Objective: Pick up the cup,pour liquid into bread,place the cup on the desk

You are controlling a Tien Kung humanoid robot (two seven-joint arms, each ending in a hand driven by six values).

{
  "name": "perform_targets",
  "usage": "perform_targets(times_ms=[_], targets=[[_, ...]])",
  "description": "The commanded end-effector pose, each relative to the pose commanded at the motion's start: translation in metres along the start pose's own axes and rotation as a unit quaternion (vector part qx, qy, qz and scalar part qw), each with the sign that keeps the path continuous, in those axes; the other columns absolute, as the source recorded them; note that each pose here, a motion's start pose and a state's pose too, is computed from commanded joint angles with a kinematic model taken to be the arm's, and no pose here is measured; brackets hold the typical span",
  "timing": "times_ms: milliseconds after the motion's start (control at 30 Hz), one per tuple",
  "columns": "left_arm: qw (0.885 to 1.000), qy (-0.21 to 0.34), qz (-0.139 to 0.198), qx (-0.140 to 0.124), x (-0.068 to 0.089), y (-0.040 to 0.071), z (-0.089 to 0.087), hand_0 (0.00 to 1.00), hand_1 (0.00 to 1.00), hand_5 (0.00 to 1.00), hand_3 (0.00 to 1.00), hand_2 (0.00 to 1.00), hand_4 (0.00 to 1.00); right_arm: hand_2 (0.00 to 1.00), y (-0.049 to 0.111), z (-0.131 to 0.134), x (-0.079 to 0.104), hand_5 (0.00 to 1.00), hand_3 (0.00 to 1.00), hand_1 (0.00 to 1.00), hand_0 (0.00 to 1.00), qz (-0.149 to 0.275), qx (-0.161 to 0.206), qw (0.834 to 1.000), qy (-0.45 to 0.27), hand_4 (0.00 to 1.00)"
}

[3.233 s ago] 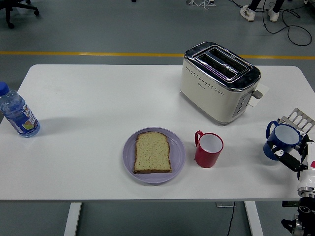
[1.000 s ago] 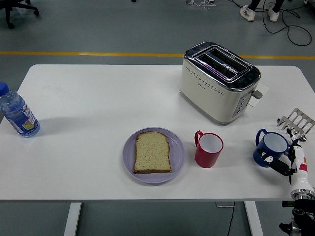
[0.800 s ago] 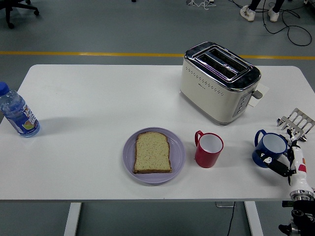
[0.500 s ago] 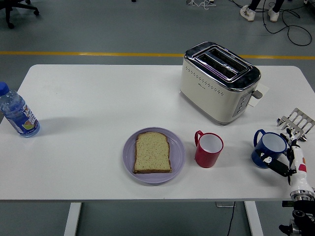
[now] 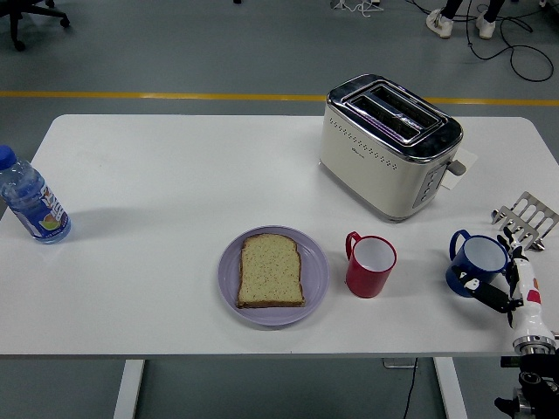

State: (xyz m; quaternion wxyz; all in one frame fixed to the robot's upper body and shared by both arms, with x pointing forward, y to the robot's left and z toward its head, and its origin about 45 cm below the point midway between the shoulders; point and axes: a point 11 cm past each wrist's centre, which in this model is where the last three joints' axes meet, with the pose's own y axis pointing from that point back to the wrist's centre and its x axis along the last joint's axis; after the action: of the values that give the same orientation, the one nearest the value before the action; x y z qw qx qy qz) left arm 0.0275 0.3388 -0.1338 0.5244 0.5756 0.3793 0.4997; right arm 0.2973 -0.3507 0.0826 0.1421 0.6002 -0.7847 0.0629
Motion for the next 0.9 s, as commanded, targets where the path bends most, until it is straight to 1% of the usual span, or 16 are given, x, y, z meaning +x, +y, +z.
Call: perform_targets(times_ms=[100, 133, 300, 333, 467, 500, 533, 600, 767, 900], targets=[[1.000, 0.001, 0.000, -0.001, 0.000, 0.000, 0.001, 0.639, 0.649, 0.839, 0.565, 0.667, 0.334, 0.974, -0.001, -0.003, 0.001, 0.007, 0.998, 0.720, 0.800, 0.007, 0.009, 1.000, -0.002, 0.912], [1.000, 0.001, 0.001, -0.001, 0.001, 0.000, 0.002, 0.639, 0.649, 0.839, 0.566, 0.665, 0.335, 0.998, -0.001, -0.004, 0.002, 0.002, 0.998, 0.823, 0.859, 0.008, 0.011, 1.000, -0.001, 0.911], [1.000, 0.002, 0.001, -0.003, 0.001, 0.000, 0.003, 0.639, 0.649, 0.839, 0.566, 0.665, 0.335, 0.998, -0.002, -0.006, 0.003, 0.002, 0.998, 0.823, 0.859, 0.007, 0.013, 1.000, -0.005, 0.911], [1.000, 0.002, 0.001, -0.002, 0.001, 0.000, 0.003, 0.639, 0.649, 0.839, 0.565, 0.666, 0.335, 0.998, -0.002, -0.006, 0.002, 0.002, 0.998, 0.865, 0.905, 0.005, 0.013, 1.000, -0.006, 0.919], [1.000, 0.001, 0.001, -0.003, 0.001, 0.000, 0.004, 0.639, 0.649, 0.839, 0.565, 0.666, 0.335, 0.998, -0.001, -0.008, 0.001, 0.002, 0.998, 0.865, 0.905, -0.003, 0.013, 1.000, -0.007, 0.919], [1.000, 0.001, 0.001, -0.003, 0.001, 0.000, 0.004, 0.639, 0.649, 0.839, 0.565, 0.666, 0.335, 0.998, 0.000, -0.009, 0.001, 0.002, 0.998, 0.865, 0.905, -0.004, 0.015, 1.000, -0.007, 0.919], [1.000, 0.001, 0.001, -0.004, 0.001, 0.000, 0.004, 0.639, 0.649, 0.840, 0.566, 0.666, 0.336, 0.998, 0.000, -0.012, 0.001, 0.002, 0.998, 0.881, 0.927, -0.002, 0.020, 1.000, -0.008, 0.924], [1.000, 0.002, 0.001, -0.004, 0.001, 0.000, 0.004, 0.639, 0.649, 0.840, 0.566, 0.666, 0.336, 0.998, 0.000, -0.015, 0.002, 0.002, 0.998, 0.881, 0.927, -0.001, 0.025, 1.000, -0.009, 0.924], [1.000, 0.001, 0.002, -0.004, 0.002, 0.000, 0.005, 0.639, 0.649, 0.840, 0.567, 0.666, 0.335, 0.998, -0.002, -0.036, 0.009, 0.007, 0.998, 0.874, 0.919, 0.023, 0.061, 0.998, -0.008, 0.932], [1.000, 0.001, 0.002, -0.005, 0.002, 0.000, 0.006, 0.639, 0.649, 0.840, 0.567, 0.666, 0.335, 0.998, -0.002, -0.051, 0.010, 0.007, 0.998, 0.874, 0.919, 0.028, 0.085, 0.996, -0.007, 0.932]])
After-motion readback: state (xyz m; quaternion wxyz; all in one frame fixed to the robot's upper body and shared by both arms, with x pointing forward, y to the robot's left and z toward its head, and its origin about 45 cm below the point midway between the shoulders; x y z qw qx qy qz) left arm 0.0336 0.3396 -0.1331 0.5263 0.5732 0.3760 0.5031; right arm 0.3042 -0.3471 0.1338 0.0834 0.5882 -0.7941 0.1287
